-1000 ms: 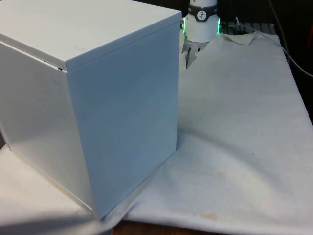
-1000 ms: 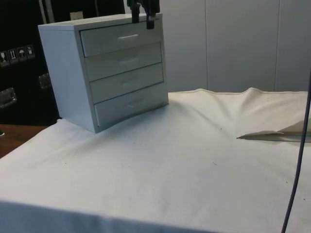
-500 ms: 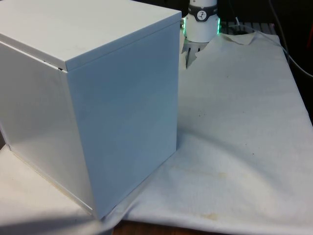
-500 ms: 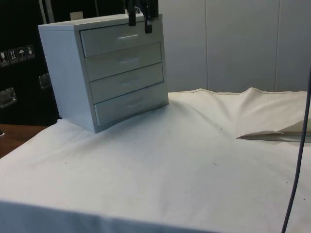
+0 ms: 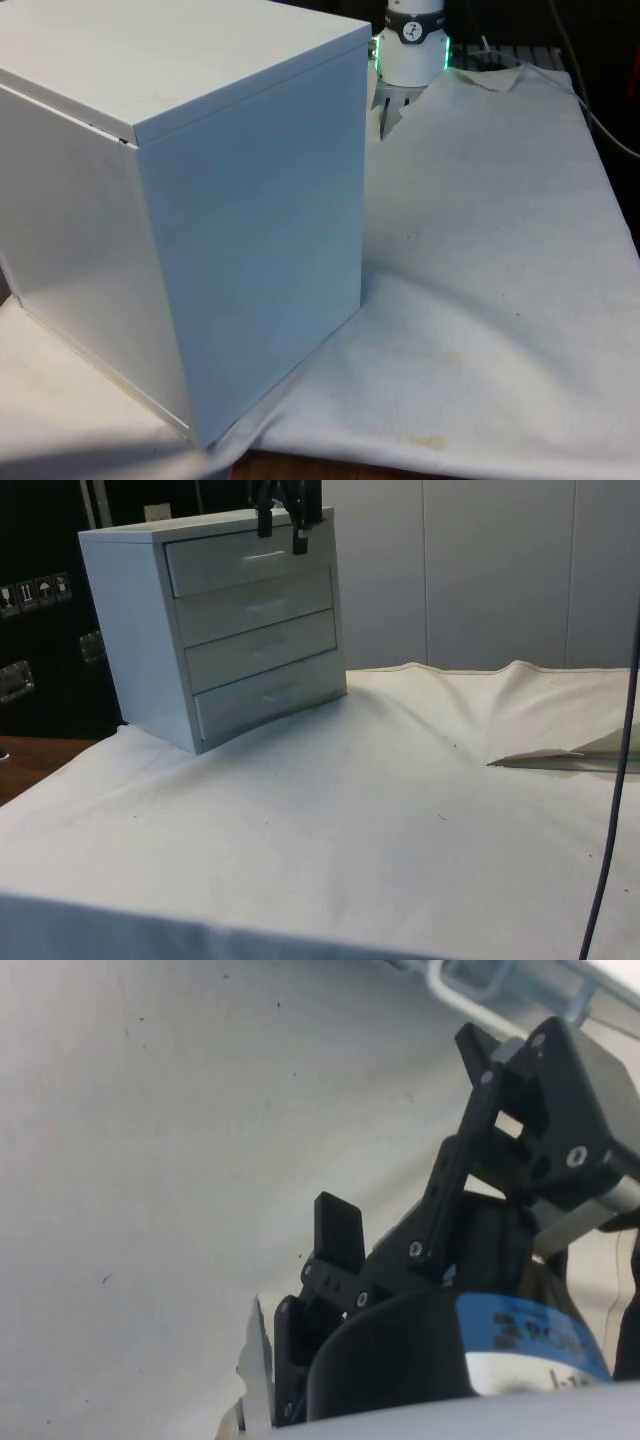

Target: Open the drawer, then close it.

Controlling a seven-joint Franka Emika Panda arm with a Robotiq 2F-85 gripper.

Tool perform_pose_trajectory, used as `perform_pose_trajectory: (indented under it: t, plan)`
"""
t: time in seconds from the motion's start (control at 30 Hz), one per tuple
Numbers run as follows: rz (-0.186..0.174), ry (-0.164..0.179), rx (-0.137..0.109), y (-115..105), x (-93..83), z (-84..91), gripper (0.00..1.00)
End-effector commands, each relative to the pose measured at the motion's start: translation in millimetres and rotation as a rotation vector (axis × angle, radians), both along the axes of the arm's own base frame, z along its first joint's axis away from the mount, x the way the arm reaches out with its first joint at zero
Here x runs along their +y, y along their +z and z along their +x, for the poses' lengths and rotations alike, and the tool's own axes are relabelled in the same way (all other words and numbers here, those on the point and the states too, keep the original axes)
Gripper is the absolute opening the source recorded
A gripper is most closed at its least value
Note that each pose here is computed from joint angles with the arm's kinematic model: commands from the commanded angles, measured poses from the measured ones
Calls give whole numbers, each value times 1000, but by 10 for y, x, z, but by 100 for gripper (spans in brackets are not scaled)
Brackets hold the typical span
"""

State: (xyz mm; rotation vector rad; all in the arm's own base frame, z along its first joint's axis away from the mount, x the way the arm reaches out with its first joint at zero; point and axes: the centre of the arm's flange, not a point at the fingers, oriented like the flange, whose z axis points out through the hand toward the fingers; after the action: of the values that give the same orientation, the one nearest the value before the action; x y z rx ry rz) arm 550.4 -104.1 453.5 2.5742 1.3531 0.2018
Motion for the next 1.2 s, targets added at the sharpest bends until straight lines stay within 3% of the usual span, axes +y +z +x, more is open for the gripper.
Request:
perform_pose_trajectory:
  t: [0.0, 0.1, 0.13, 0.2, 0.37, 0.4, 0.43, 0.67, 0.93, 0.97, 1.03, 1.17]
  plan:
    - [-15, 9, -14, -5, -4, 8, 100]
    - [-23, 16, -21, -13, -8, 15, 100]
    - [-10, 12, -8, -11, 2, 11, 100]
    - [-31, 23, -29, -29, -5, 21, 100]
    - [-46, 37, -43, -66, -2, 28, 100]
    - [-31, 31, -28, -63, 6, 17, 100]
    - [-50, 40, -47, -69, -1, 31, 100]
    - [-82, 57, -67, -84, -24, 33, 100]
    - [-107, 70, -64, -119, -40, 24, 100]
    - [-90, 68, -53, -112, -24, 14, 100]
    - [-118, 76, -60, -149, -41, 21, 100]
    - [-129, 80, -62, -178, -67, 18, 100]
